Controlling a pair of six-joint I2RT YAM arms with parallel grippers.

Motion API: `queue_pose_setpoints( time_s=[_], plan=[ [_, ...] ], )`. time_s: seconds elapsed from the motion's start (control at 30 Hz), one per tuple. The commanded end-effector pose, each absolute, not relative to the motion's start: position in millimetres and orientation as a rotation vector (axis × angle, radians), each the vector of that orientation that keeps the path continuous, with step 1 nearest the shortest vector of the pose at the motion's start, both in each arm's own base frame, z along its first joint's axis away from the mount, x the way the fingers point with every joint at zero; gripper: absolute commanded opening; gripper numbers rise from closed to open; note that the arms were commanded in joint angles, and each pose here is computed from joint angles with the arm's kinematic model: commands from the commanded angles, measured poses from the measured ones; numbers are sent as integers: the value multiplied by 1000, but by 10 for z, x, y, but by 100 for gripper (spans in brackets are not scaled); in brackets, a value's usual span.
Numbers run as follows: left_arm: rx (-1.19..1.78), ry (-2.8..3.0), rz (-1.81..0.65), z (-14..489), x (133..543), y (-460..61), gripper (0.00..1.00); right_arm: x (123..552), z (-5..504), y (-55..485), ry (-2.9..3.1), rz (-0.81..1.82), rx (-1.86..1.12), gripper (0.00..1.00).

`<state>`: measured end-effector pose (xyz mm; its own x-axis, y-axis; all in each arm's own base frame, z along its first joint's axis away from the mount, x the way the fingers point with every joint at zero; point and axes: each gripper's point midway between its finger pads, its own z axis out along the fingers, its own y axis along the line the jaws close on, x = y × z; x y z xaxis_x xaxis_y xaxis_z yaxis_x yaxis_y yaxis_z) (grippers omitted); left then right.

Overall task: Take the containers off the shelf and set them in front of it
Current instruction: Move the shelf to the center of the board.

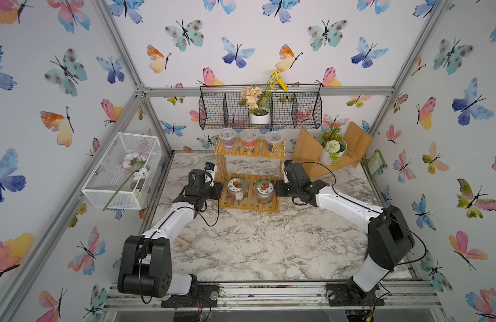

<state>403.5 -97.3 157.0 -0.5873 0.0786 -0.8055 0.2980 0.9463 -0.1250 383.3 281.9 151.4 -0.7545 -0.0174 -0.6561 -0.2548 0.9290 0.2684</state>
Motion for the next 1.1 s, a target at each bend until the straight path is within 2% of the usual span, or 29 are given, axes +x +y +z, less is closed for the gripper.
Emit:
queue_pose_setpoints(
  time_s=[0.0,0.4,1.07],
  plan=[
    [252,2201,-285,1544,3979,-965,38,3810,1374,2716,2438,368,-187,43],
    [261,2216,-285,1516,3864,-1038,21,3738,1340,2517,2448,265,-188,29],
    [343,2236,-347,1418,3539,-1542,17,3682,1321,1899,2437,29,-159,26]
  ],
)
